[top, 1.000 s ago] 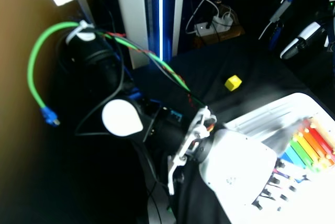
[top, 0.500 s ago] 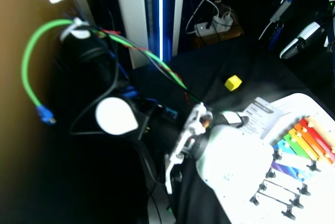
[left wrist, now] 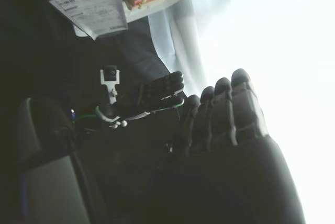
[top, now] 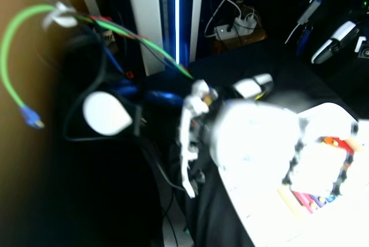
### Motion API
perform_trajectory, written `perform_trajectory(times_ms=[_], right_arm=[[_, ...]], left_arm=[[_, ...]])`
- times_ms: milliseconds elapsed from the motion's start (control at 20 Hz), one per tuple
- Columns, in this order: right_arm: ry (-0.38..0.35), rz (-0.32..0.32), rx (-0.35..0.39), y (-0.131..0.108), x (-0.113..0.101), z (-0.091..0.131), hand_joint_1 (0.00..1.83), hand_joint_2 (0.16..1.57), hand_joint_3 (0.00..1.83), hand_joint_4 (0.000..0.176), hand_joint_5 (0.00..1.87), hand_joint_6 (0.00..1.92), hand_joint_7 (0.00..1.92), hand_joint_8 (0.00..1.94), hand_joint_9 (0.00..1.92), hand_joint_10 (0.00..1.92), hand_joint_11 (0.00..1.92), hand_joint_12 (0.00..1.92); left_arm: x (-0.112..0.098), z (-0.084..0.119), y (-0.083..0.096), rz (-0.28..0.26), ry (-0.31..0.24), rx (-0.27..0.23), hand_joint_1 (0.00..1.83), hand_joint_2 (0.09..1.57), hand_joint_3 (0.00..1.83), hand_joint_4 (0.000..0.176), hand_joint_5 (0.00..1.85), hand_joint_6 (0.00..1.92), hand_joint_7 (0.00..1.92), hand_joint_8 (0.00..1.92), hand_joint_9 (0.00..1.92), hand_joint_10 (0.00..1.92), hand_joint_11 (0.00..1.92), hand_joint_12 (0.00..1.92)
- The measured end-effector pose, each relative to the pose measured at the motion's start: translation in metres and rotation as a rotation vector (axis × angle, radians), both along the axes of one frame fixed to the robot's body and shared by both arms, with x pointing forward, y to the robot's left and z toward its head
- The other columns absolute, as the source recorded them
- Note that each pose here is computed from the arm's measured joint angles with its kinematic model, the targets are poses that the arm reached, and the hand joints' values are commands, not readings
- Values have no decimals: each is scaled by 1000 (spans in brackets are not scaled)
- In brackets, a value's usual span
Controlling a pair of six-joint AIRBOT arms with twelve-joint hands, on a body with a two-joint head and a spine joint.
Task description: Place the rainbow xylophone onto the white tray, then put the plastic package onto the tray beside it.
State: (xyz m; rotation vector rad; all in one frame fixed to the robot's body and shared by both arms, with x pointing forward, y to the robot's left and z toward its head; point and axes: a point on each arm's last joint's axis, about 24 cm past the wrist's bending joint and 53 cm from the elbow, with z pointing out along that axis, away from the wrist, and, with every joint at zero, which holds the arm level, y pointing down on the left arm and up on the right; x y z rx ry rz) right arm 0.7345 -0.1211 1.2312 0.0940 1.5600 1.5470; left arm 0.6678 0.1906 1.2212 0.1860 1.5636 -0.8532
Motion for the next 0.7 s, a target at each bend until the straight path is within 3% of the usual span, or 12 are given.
perform_trajectory(times_ms=[150,250,350,450,600,700], right_arm=[[-24,4,82,-12,-15,10,810,628,0,176,0,0,0,0,0,0,33,17],[-75,7,64,-16,-33,14,866,629,0,176,0,0,0,0,0,0,0,0],[-117,-12,166,-36,-44,36,939,672,13,176,0,0,0,0,0,0,9,4],[-121,-21,230,-49,-51,40,912,673,10,176,0,0,0,0,0,0,43,20],[-114,0,265,-57,-70,32,919,598,0,176,0,0,0,0,0,0,26,21],[-142,-10,308,-66,-80,38,946,649,8,176,0,0,0,0,0,0,9,6]], left_arm=[[-11,14,4,-3,-54,-34,800,755,8,0,0,0,7,2,23,3,1,5],[-17,27,7,1,-93,-79,776,745,3,0,0,0,0,0,0,0,0,0],[-33,45,9,-12,-159,-133,718,832,42,0,0,0,21,8,2,1,0,0],[-39,50,8,-24,-184,-156,696,858,53,0,0,0,30,10,0,0,0,0],[-44,64,9,-29,-225,-209,408,1029,128,0,0,0,5,0,0,0,0,0],[-52,73,11,-37,-258,-258,385,1178,57,0,22,0,10,0,0,0,0,0]])
